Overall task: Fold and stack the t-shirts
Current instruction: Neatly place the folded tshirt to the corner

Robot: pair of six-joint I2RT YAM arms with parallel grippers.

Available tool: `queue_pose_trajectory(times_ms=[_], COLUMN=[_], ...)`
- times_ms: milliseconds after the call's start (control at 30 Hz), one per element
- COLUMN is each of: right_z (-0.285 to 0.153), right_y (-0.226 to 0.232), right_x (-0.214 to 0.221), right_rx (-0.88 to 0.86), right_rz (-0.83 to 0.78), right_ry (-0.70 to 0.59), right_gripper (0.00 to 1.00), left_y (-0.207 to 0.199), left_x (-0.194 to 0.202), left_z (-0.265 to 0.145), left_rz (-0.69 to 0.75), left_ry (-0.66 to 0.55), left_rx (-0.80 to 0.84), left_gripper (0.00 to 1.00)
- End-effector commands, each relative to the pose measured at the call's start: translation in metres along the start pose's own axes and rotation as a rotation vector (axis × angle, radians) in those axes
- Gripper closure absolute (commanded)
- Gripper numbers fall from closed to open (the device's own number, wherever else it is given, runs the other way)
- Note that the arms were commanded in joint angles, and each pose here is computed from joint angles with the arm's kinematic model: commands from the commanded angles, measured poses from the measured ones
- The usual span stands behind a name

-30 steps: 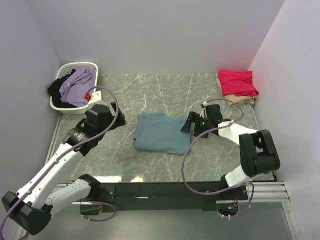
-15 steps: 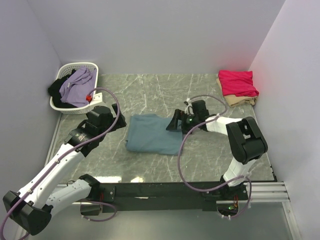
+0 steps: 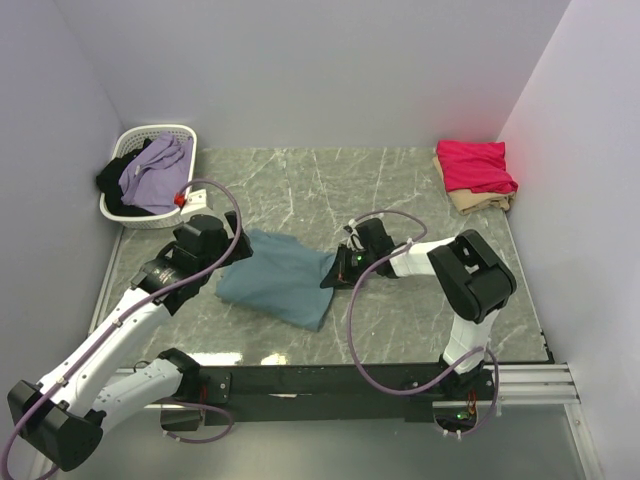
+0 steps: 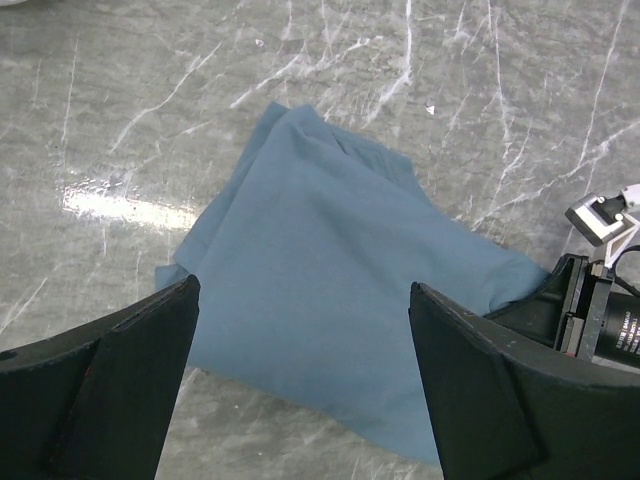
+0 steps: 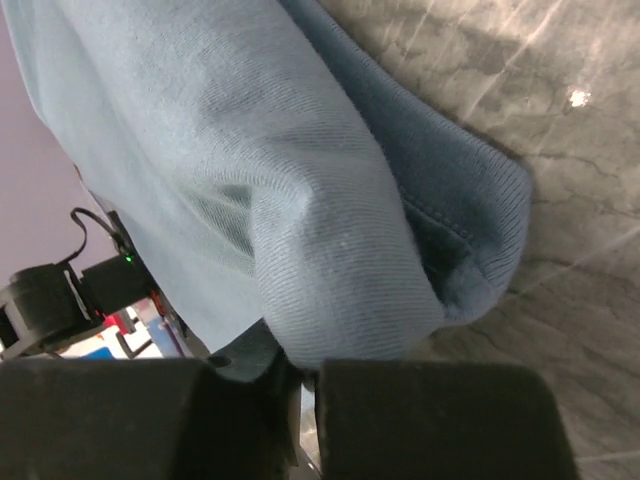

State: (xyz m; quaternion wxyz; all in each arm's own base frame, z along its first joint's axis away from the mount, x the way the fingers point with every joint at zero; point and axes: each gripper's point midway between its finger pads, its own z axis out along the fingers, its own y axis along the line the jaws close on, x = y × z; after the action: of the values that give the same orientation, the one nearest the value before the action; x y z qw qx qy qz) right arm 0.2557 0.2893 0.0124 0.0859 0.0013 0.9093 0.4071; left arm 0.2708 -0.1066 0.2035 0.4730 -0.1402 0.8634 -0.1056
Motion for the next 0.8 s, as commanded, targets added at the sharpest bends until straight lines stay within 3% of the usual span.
queue_pose_trajectory(times_ms=[0, 200, 367, 600, 667, 767], right_z=[0.01, -0.012, -0.055, -0.129, -0.135, -0.17], right_y=[-0.056, -0.036, -0.017, 0.014, 0.0, 0.02], right_x=[0.018, -0.023, -0.076, -0.197, -0.221, -0.292], right_rx=[0.239, 0.246, 0.29, 0.337, 0.386, 0.403], right_rz=[0.074, 0.009, -0.054, -0.107, -0.085, -0.091], right_ry=[0.004, -0.148, -0.302, -0.554, -0.569, -0.7], right_gripper=[1.0, 1.0, 1.0, 1.0, 1.0, 1.0], left_y=[0.002, 0.003, -0.011, -0.026, -0.031, -0.038], left_x=[-0.001, 0.005, 0.002, 0.0, 0.001, 0.002], left_z=[0.003, 0.01, 0.012, 0.018, 0.022, 0.028], left_rz=[0.007, 0.019, -0.002, -0.006, -0.004, 0.005], left_ry=[-0.009, 0.022, 0.017, 0.021, 0.025, 0.036], left_rx=[-0.017, -0.038, 0.021, 0.079, 0.097, 0.114], left_gripper=[0.09, 0.09, 0.09, 0.09, 0.09, 0.09])
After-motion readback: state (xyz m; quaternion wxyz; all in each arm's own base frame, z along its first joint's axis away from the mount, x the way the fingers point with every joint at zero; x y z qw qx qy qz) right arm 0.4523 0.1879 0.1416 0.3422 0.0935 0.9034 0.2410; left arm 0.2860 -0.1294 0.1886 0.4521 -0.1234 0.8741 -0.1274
